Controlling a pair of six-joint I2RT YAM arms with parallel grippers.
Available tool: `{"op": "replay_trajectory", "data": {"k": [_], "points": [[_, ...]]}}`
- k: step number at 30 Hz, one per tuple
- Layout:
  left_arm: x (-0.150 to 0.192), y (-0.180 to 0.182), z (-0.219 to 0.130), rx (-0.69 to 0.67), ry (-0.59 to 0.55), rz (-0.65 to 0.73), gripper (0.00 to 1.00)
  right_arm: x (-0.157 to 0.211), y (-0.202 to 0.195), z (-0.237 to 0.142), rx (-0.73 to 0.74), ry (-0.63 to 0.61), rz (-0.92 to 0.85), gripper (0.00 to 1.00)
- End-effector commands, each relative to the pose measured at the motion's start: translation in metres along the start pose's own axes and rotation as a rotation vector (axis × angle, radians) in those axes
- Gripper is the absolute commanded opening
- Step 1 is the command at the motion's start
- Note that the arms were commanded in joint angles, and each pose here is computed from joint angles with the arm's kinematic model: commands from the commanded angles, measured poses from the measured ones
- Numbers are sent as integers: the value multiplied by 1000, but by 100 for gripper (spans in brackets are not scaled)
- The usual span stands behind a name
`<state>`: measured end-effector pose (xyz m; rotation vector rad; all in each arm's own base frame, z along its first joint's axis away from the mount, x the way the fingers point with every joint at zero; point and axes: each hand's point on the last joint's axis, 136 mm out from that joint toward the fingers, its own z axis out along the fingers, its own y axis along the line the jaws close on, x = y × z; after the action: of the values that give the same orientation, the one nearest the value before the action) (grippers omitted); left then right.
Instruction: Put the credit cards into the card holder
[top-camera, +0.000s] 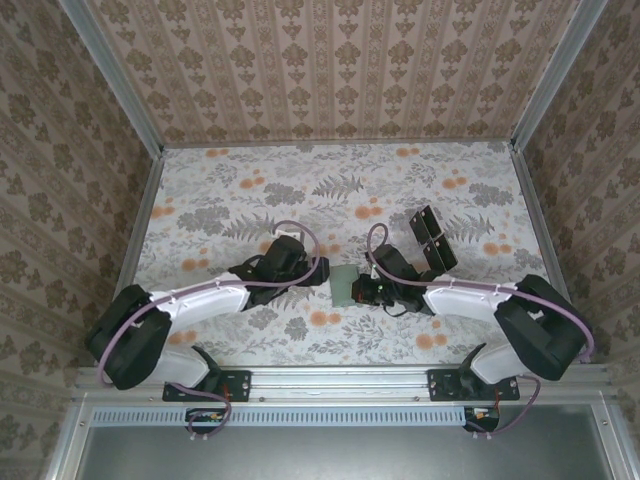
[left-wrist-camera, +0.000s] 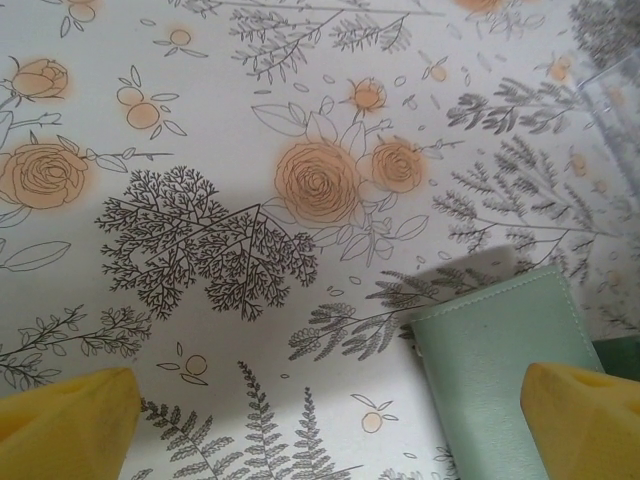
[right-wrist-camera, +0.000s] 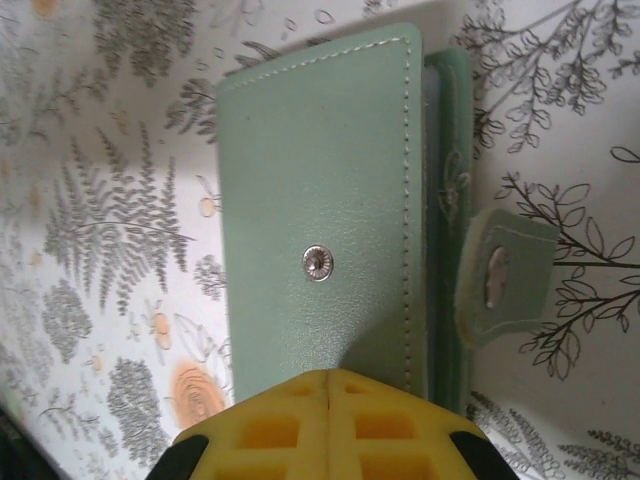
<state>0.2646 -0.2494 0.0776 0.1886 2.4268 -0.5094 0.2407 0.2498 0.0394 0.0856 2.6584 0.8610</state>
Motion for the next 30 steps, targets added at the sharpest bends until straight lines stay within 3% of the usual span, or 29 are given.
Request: {"op": "replay_trajectory", "data": {"k": [1, 30], "points": [[-5, 2, 4, -29, 15, 55, 100, -7, 7, 6, -15, -16, -21, 0], [3, -25, 33, 38, 38, 150, 100, -2, -1, 18, -1, 4, -8, 0]]}}
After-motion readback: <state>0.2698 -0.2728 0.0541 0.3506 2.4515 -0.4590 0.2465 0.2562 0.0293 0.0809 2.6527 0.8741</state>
